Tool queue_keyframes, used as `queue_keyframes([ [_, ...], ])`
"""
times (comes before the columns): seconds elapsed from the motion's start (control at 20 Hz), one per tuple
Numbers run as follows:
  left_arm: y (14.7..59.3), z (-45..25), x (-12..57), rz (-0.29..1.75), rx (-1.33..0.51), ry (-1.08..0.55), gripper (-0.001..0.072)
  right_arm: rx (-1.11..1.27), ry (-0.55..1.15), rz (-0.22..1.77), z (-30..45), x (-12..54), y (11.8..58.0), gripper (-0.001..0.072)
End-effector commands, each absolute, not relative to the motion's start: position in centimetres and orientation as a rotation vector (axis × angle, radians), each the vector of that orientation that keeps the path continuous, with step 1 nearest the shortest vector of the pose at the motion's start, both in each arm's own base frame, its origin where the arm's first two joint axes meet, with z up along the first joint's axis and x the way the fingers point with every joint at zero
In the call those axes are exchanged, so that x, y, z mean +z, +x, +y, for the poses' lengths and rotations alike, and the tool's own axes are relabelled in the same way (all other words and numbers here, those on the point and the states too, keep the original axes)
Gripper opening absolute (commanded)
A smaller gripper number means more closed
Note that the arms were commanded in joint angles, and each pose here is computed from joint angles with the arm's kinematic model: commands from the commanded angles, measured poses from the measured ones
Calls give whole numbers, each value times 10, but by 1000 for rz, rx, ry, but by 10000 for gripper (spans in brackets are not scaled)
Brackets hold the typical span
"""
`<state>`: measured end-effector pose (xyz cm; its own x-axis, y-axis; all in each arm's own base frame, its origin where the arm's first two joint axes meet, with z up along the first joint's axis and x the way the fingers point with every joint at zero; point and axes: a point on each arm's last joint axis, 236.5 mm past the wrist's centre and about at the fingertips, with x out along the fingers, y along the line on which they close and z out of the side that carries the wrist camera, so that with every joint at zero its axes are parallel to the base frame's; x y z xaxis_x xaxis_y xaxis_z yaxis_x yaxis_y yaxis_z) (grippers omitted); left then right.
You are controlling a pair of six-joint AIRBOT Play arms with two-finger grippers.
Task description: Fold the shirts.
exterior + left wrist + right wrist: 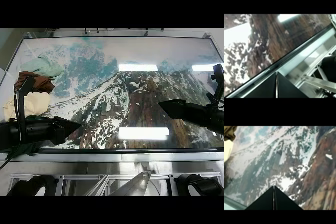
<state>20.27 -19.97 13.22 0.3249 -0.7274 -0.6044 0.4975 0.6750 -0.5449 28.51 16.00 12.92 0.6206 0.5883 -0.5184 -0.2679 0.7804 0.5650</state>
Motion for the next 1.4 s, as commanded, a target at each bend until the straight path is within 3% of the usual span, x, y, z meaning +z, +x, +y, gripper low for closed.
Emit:
queue_keyframes([
  [0.0, 204, -199, 132, 935, -813, -280, 14, 514, 466, 752, 160, 129, 285, 20],
  [0.15, 224, -179, 131, 912, -711, -253, 12, 514, 466, 752, 160, 129, 285, 20],
  [0.3, 295, -78, 140, 902, -336, -137, 20, 514, 466, 752, 160, 129, 285, 20],
  [0.4, 344, -8, 149, 891, -143, -127, 612, 514, 466, 751, 160, 129, 285, 20],
  [0.45, 371, 24, 149, 891, -77, -156, 718, 514, 466, 752, 160, 129, 285, 20],
  [0.65, 476, 104, 97, 962, -24, -143, 718, 514, 466, 752, 160, 129, 285, 20],
  [0.95, 618, 87, -35, 1016, -151, -58, 718, 514, 466, 751, 160, 129, 285, 20],
  [1.15, 657, 49, -93, 881, -176, 102, 716, 515, 468, 751, 161, 130, 285, 19],
  [1.35, 656, 44, -125, 933, -180, 265, 696, 515, 469, 751, 161, 130, 285, 20],
])
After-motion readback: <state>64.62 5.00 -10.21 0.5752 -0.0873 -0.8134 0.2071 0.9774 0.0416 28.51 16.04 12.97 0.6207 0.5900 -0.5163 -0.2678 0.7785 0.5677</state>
